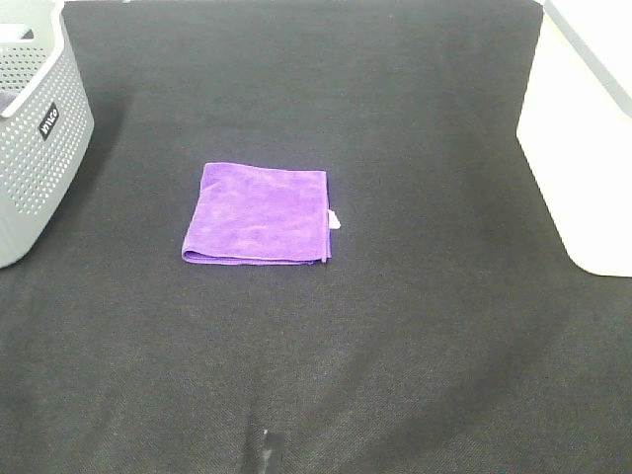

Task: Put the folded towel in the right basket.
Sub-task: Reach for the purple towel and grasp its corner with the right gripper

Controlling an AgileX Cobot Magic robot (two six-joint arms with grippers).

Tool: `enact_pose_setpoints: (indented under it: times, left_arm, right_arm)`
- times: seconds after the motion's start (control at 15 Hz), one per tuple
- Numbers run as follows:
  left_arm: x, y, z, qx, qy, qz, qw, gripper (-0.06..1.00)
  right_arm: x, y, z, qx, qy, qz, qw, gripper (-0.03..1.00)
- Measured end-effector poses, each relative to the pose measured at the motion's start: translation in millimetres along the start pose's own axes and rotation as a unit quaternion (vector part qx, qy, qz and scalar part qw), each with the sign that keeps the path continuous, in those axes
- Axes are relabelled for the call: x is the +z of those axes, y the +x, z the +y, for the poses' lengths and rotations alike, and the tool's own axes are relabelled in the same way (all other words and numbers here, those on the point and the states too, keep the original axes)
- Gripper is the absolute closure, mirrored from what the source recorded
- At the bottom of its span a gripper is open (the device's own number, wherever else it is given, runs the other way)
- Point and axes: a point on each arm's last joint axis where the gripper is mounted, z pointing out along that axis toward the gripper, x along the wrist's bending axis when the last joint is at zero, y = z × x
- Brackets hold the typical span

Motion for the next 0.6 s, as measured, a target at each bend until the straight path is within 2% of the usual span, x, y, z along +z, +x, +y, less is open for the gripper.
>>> enact_pose_setpoints:
  times: [0.4, 0.47, 0.6]
  left_arm:
    - [0, 0, 0, 0.0, 0.0, 0.0, 1.0, -0.04]
    - [0, 0, 0, 0.0, 0.0, 0.0, 1.0, -0.04]
    - [0, 0, 0, 0.0, 0.0, 0.0, 1.0, -0.04]
  right_arm:
    - [0, -1, 0, -0.005, 0.001, -0.007, 1.0, -0.01]
    - [-2, -1, 4, -0.004, 0.016, -0.006, 1.0, -0.01]
    - [-5, -3, 47, -0.002, 0.059, -0.003, 0.998, -0.01]
